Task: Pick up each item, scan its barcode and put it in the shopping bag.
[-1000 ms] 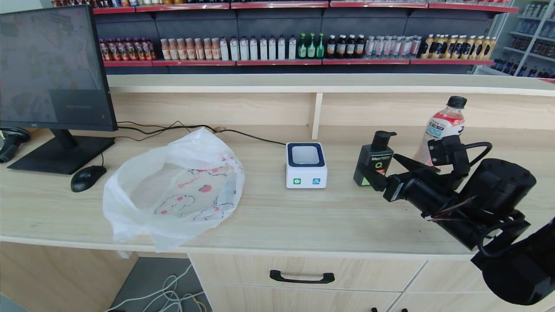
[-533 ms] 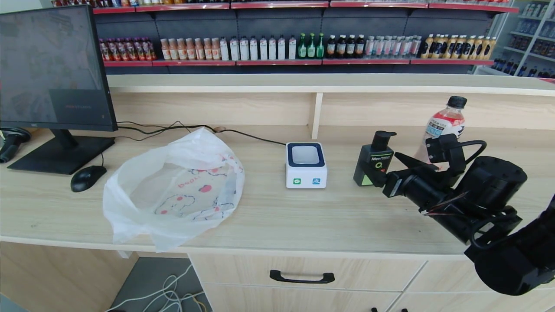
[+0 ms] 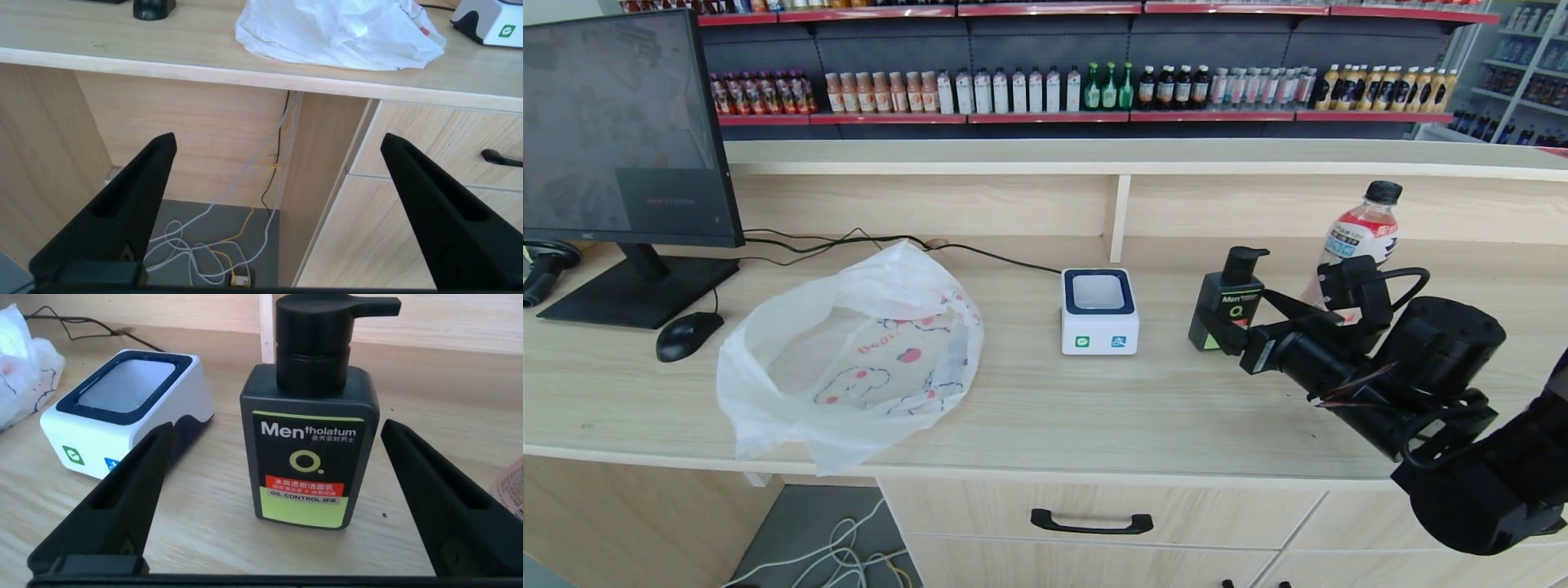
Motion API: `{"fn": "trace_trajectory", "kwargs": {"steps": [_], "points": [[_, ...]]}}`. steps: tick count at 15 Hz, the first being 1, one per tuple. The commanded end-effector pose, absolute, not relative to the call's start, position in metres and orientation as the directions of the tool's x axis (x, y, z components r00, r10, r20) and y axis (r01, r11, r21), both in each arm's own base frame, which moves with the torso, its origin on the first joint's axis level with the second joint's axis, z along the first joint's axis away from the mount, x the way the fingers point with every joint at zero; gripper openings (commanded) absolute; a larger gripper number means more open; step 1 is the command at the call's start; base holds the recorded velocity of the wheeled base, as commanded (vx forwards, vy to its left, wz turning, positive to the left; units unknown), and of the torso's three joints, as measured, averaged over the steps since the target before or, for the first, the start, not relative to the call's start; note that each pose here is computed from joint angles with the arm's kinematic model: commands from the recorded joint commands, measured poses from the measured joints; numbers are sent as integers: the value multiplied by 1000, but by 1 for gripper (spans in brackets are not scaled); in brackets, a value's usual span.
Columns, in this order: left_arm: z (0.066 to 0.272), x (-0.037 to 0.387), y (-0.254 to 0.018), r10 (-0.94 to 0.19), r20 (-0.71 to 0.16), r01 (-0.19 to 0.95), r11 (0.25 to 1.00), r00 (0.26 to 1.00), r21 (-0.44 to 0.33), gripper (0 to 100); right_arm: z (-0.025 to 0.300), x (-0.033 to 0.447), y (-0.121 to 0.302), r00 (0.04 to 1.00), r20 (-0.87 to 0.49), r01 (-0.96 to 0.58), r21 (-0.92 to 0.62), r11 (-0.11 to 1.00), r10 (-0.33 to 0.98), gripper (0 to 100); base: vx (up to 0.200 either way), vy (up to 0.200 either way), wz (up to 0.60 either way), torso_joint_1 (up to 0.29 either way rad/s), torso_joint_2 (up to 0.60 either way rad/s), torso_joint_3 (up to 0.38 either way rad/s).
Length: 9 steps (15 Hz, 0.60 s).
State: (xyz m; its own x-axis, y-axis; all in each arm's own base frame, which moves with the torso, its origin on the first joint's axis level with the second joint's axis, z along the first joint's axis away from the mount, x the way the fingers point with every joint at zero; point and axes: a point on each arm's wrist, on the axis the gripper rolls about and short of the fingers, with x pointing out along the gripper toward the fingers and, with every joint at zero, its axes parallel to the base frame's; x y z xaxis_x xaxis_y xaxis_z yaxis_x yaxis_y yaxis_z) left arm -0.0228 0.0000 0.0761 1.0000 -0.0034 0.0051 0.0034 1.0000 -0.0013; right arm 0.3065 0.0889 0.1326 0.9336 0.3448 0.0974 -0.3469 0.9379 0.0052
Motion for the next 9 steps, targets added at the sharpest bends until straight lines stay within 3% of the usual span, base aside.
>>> {"fn": "trace_trajectory", "kwargs": {"steps": [1,9], "points": [[76,-23,0,-3,5,3,1000,1000,-2,100,134,309,89,932,107,-348,5,938,345,100,0,0,0,0,0,0],[76,-23,0,-3,6,3,1000,1000,0,100,132,294,80,936,84,-345,3,939,343,100,0,0,0,0,0,0]]}}
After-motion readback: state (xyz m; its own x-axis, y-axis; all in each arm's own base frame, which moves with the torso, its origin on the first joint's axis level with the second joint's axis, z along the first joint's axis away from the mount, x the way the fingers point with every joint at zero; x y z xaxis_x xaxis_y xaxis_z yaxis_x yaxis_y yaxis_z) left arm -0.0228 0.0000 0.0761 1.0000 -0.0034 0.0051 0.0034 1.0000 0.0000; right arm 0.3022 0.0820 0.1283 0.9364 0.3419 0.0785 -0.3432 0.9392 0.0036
